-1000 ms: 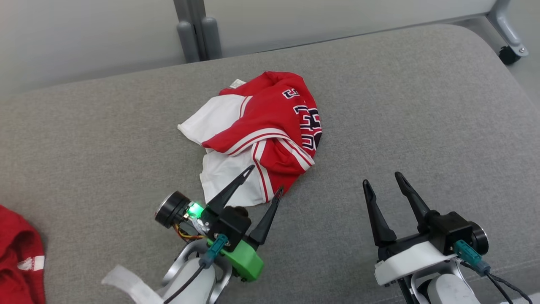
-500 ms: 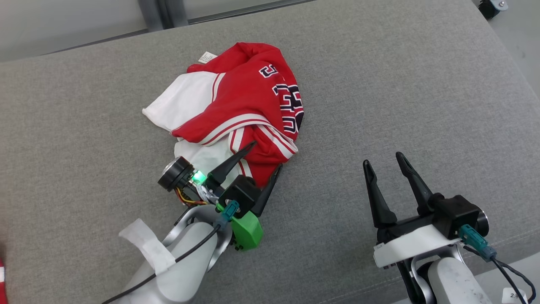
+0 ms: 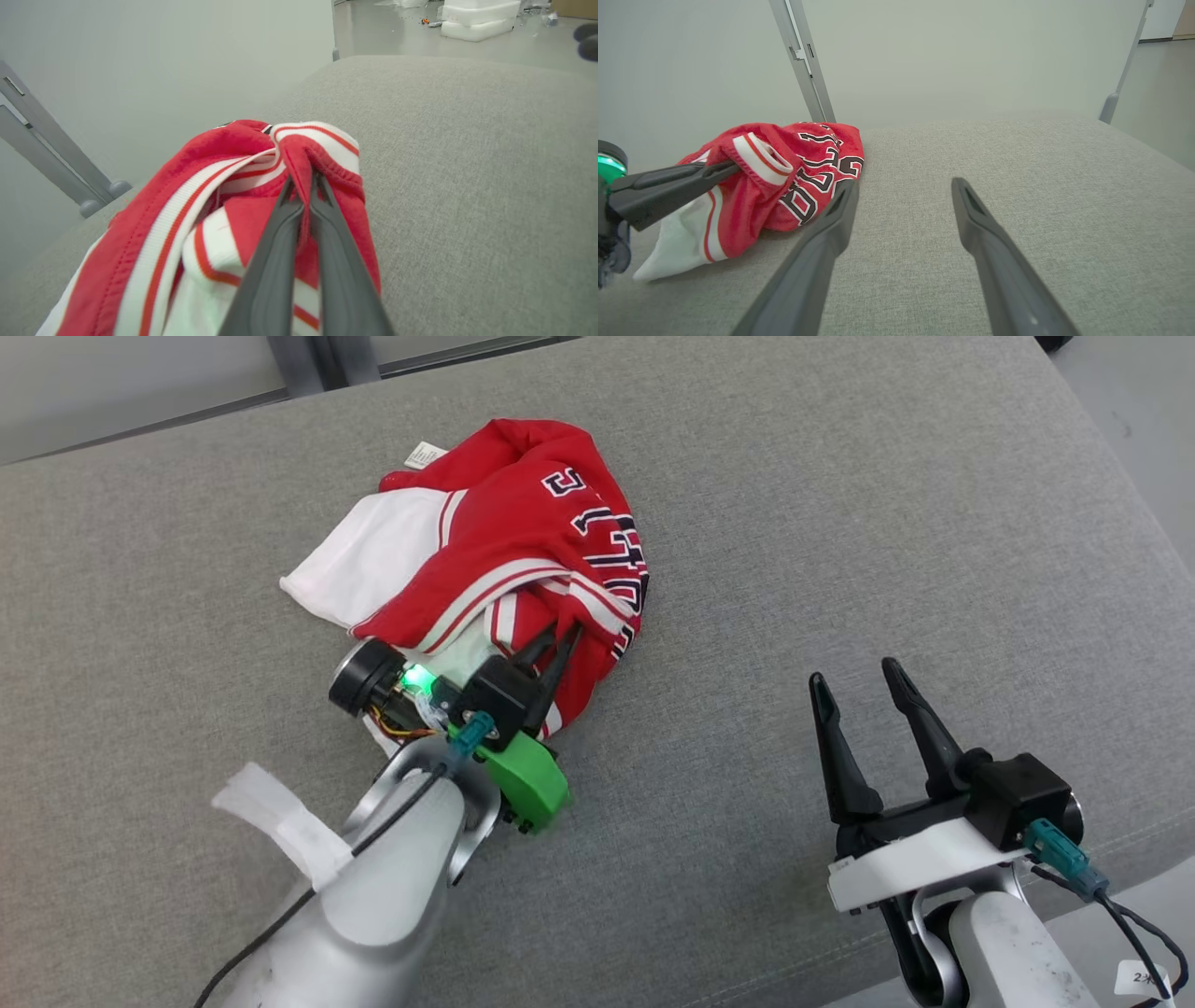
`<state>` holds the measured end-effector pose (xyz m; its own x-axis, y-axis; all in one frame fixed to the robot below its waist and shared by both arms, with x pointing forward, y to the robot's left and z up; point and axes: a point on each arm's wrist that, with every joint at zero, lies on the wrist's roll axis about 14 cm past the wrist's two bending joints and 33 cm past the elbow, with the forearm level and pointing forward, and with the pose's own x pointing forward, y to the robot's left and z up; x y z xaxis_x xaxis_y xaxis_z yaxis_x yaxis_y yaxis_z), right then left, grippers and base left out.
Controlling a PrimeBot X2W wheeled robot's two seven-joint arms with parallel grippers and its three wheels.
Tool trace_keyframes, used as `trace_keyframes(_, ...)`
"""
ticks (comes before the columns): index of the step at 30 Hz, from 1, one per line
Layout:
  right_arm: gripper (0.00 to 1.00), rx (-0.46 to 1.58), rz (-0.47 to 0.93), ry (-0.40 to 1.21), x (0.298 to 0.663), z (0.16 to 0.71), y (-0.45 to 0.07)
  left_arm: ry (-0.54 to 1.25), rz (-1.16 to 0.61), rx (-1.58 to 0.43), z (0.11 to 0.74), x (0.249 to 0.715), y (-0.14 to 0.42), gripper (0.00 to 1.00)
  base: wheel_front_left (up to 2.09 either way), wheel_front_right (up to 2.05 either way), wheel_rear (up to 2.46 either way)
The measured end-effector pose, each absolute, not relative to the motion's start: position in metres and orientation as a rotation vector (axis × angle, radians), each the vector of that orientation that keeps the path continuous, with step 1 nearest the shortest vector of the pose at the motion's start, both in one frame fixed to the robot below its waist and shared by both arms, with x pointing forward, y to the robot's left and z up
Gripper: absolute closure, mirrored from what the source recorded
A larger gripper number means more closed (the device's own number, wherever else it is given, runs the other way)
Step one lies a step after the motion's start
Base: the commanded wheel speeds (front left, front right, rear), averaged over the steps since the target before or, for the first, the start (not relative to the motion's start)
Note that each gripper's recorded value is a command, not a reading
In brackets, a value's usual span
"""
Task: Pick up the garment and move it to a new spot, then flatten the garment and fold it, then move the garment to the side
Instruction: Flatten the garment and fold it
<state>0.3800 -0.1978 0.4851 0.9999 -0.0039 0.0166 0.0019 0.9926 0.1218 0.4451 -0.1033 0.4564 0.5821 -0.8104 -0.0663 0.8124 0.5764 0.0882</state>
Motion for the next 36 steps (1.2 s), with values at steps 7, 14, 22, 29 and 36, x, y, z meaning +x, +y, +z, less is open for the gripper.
trace_keyframes(7,0.00,0.150,-0.027,-0.029,0.376,0.489,-0.204,-0.033,-0.993,-0.215,0.551,0.467,-0.141,1.00,0.00,0.00,0.00)
trace_keyframes(14,0.00,0.171,-0.046,-0.042,0.369,0.494,-0.209,-0.127,-1.103,-0.464,0.691,0.492,-0.148,1.00,0.00,0.00,0.00)
trace_keyframes(22,0.00,0.166,-0.077,-0.057,0.360,0.499,-0.218,-0.335,-1.155,-0.618,0.821,0.480,-0.146,1.00,0.00,0.00,0.00)
trace_keyframes(29,0.00,0.164,-0.090,-0.077,0.357,0.505,-0.223,-0.072,-0.978,-0.704,0.738,0.507,-0.133,1.00,0.00,0.00,0.00)
trace_keyframes(36,0.00,0.153,-0.100,-0.065,0.358,0.500,-0.227,0.303,-0.671,-0.699,0.547,0.503,-0.053,1.00,0.00,0.00,0.00)
